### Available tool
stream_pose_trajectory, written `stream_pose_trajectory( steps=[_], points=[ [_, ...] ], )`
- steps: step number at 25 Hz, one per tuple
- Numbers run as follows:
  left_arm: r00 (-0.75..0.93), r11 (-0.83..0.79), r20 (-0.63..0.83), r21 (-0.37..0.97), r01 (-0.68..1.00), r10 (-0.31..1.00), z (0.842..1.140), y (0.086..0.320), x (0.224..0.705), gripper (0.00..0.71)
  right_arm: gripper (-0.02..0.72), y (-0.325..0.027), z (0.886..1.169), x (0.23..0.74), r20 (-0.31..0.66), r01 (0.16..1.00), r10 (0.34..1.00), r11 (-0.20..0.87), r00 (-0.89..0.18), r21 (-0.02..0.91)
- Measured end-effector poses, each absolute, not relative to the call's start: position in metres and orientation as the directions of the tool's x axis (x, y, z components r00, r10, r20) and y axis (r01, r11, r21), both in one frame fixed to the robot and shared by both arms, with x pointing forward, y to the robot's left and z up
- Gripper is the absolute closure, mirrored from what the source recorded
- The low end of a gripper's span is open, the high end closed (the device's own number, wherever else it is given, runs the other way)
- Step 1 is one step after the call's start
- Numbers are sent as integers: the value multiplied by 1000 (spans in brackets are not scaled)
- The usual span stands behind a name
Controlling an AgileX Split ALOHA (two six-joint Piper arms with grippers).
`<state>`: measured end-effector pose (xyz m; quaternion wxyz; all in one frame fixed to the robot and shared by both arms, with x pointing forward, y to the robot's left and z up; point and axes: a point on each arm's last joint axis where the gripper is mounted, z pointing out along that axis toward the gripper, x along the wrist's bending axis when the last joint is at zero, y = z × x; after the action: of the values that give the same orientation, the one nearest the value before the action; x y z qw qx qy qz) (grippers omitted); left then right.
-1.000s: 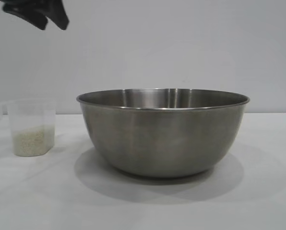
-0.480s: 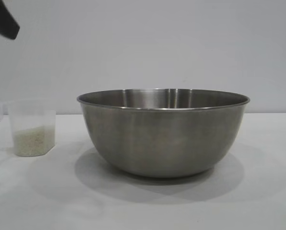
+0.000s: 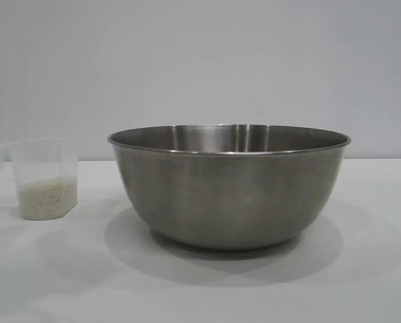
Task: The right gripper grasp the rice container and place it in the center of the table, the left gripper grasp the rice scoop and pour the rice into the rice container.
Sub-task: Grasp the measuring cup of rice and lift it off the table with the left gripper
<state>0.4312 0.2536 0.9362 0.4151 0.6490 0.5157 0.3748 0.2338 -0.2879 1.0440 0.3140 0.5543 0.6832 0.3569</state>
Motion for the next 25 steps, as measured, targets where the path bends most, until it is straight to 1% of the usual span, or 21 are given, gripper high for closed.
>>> stream_pose_trajectory(
  steps=[7, 11, 18, 21, 25],
  points=[
    [134, -131, 90, 931, 342, 987, 911, 255, 445, 394, 302, -288, 1044, 234, -33, 533, 982, 131, -188, 836],
    [111, -81, 45, 937, 339, 993, 896, 254, 450, 394, 302, -288, 1044, 234, -33, 533, 982, 131, -188, 836],
    [146, -87, 29, 910, 406, 989, 872, 250, 450, 394, 302, -288, 1044, 234, -33, 533, 982, 131, -188, 836],
    [153, -101, 41, 906, 412, 987, 869, 249, 453, 394, 302, -288, 1044, 234, -33, 533, 982, 131, -188, 836],
    [160, -109, 51, 919, 378, 986, 871, 245, 465, 394, 302, -288, 1044, 234, -33, 533, 982, 131, -188, 836]
  ],
)
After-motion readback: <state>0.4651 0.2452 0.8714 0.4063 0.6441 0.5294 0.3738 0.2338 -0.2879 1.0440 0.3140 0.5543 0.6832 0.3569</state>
